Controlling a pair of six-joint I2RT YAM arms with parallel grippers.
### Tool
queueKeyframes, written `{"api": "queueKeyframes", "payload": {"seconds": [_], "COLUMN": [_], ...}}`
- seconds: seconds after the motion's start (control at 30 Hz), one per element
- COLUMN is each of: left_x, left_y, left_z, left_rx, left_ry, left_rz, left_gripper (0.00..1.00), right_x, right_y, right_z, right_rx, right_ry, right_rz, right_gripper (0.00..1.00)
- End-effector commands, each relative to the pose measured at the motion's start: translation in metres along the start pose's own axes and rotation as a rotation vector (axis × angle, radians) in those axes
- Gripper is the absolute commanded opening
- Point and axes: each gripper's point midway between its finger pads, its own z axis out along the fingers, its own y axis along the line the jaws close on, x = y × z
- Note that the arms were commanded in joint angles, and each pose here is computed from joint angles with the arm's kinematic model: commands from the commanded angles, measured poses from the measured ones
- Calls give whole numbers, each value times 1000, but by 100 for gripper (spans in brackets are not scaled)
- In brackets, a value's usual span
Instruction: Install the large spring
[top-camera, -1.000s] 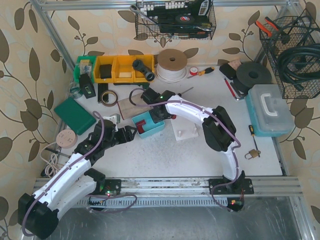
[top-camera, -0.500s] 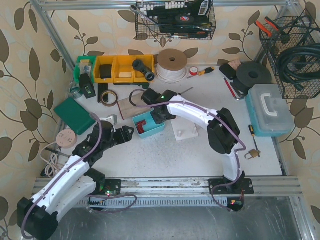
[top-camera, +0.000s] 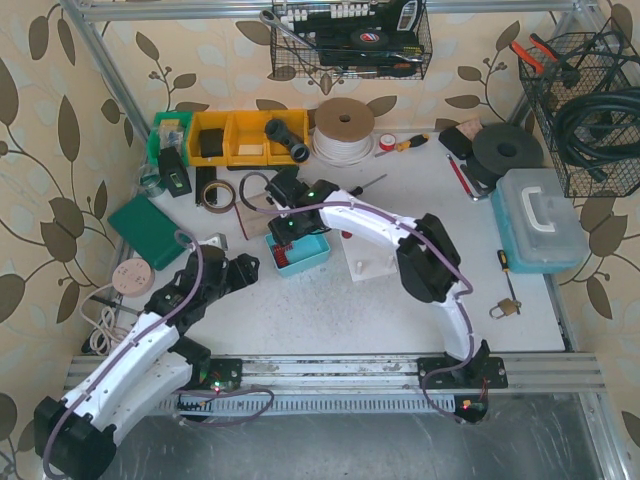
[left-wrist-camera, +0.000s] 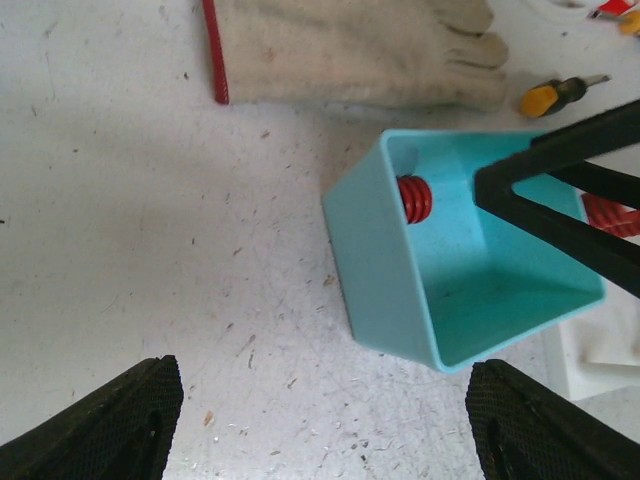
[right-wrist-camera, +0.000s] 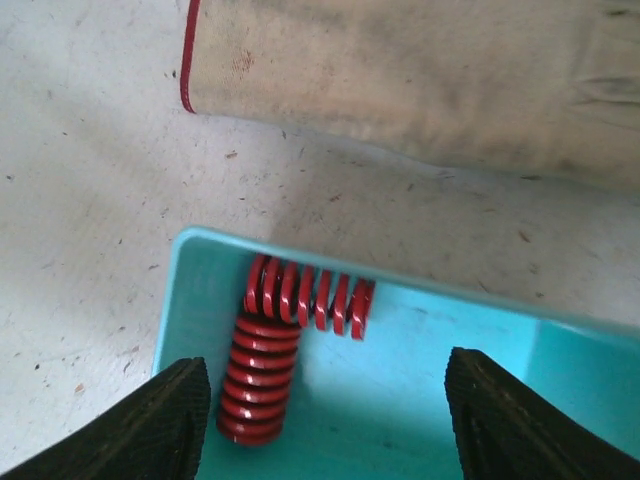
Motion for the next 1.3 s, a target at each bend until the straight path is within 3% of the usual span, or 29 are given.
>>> {"api": "queueKeyframes", "payload": {"seconds": [0.0, 0.57, 1.07, 1.27], "left_x": [-8, -9, -9, -9], "left_y": [0, -4, -5, -5], "left_z": [2, 13, 11, 11], "left_rx": [-19, -25, -17, -12], "left_ry": [-16, 14, 7, 3], "left_rz": [-19, -16, -15, -15], "left_gripper": [81, 80, 80, 80], "right_x": [-3, 35, 37, 27], "right_y": [13, -3, -50, -31], "right_z": [24, 74, 50, 42], "right_rx": [-42, 26, 221, 120], "right_ry": [45, 166, 115, 77], "right_rz": [-11, 53, 128, 107], "right_gripper": [65, 66, 62, 62]}}
